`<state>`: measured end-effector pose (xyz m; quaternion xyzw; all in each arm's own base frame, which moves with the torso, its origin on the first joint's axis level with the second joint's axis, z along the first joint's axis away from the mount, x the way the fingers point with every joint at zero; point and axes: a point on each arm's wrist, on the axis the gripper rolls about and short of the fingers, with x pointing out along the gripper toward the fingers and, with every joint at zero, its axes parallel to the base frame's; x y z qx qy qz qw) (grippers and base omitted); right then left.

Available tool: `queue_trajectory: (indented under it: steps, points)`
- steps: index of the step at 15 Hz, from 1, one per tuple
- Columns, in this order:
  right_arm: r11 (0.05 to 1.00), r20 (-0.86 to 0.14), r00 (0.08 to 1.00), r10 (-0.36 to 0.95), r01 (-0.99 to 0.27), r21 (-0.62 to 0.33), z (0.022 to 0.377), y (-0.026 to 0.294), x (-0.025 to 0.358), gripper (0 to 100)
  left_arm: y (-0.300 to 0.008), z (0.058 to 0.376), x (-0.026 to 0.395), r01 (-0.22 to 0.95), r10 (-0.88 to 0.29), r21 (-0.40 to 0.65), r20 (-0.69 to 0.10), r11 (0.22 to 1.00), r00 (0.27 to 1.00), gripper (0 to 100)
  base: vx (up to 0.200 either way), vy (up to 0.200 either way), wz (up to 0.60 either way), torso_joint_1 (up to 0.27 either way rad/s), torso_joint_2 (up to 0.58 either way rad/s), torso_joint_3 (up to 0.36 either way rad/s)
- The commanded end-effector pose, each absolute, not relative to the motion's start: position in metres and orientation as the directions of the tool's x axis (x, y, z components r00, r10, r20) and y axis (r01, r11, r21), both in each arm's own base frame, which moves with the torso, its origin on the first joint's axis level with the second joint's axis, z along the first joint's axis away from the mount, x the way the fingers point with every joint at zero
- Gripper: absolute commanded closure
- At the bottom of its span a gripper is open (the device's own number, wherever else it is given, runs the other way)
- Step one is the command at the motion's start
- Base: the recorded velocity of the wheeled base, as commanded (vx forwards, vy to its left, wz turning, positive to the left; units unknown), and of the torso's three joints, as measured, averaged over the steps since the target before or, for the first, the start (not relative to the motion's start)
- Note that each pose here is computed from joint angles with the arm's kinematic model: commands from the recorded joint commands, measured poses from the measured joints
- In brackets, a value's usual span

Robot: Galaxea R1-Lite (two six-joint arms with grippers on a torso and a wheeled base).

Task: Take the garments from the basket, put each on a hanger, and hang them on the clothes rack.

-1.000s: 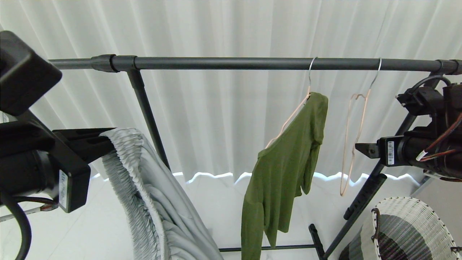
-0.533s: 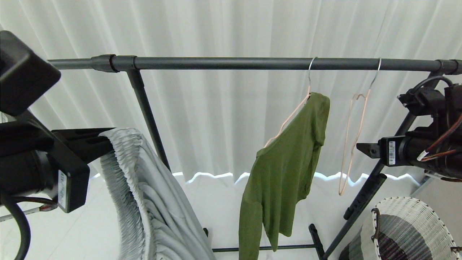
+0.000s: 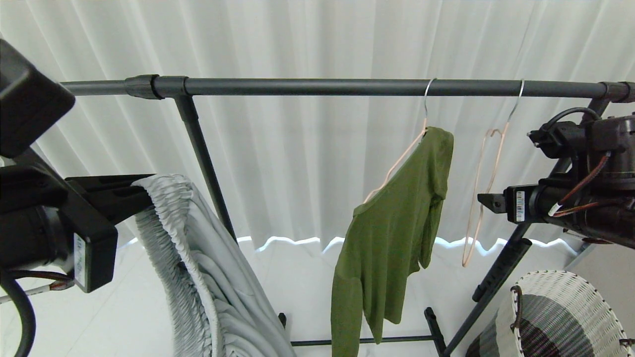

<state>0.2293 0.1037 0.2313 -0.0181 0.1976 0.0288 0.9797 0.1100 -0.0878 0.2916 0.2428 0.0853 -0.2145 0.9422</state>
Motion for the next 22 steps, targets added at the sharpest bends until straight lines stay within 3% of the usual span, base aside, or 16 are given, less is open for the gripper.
queue_trajectory:
  steps: [1, 12, 22]
  points:
    - [0.998, -0.407, 0.913, 0.033, -0.051, -0.033, 0.225, 0.103, 0.236, 0, -0.087, 0.292, 0.109, 0.444, -0.363, 0.421, -0.261, 0.792, 0.895, 100, 0.0, 0.0, 0.0, 0.0, 0.0, 0.0]
    - [0.998, -0.424, 0.905, 0.009, -0.032, -0.046, 0.223, 0.099, 0.236, 0, -0.087, 0.292, 0.109, 0.446, -0.365, 0.42, -0.263, 0.79, 0.893, 100, 0.0, 0.0, 0.0, 0.0, 0.0, 0.0]
    - [1.0, -0.452, 0.892, -0.021, 0.013, -0.021, 0.215, 0.103, 0.265, 0, -0.087, 0.292, 0.109, 0.446, -0.365, 0.42, -0.263, 0.79, 0.893, 100, 0.0, 0.0, 0.0, 0.0, 0.0, 0.0]
